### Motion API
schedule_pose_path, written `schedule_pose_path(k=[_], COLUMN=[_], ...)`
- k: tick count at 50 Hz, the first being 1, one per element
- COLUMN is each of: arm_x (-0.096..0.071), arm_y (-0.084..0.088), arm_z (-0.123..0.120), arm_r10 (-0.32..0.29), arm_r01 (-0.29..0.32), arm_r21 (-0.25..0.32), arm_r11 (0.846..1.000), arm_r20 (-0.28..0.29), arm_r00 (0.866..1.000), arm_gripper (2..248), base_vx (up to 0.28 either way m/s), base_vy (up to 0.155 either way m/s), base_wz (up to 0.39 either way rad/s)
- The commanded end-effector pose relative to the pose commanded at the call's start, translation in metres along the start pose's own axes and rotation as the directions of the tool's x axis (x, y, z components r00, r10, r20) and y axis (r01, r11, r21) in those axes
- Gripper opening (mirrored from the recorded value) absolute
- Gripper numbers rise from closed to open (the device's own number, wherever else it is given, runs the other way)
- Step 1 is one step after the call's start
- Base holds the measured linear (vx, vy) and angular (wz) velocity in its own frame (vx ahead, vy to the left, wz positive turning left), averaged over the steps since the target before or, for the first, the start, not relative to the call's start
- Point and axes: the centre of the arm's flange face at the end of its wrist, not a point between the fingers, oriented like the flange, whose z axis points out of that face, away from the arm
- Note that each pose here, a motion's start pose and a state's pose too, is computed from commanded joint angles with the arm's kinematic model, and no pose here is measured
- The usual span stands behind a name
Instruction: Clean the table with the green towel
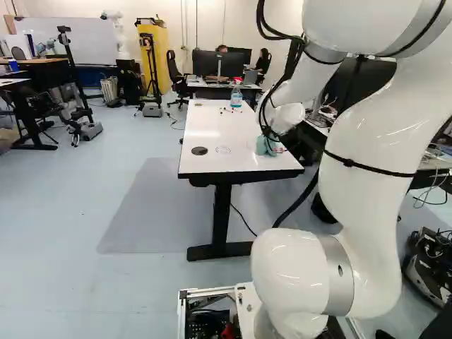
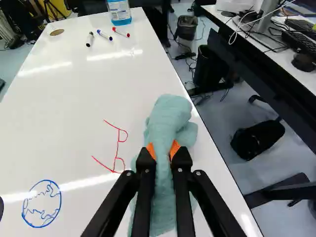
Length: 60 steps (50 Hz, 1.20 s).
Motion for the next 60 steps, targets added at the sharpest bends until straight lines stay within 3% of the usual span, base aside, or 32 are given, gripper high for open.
schedule_pose_path(k=[23,34,60], arm_x=[0.013,0.015,0.004], arm_y=[-0.022,-0.024,-0.024], arm_z=[0.021,0.023,0.044], arm_r10=[-0.019,-0.021,-0.021], arm_r01=[0.019,0.022,0.022], arm_r21=[0.03,0.033,0.031], arm_r11=[0.999,0.999,0.999], arm_r20=[-0.007,-0.016,-0.046], arm_r00=[1.0,1.0,0.999], arm_gripper=[47,47,47], base_vx=[0.0,0.0,0.0], base_vy=[0.0,0.0,0.0], base_wz=[0.0,0.0,0.0])
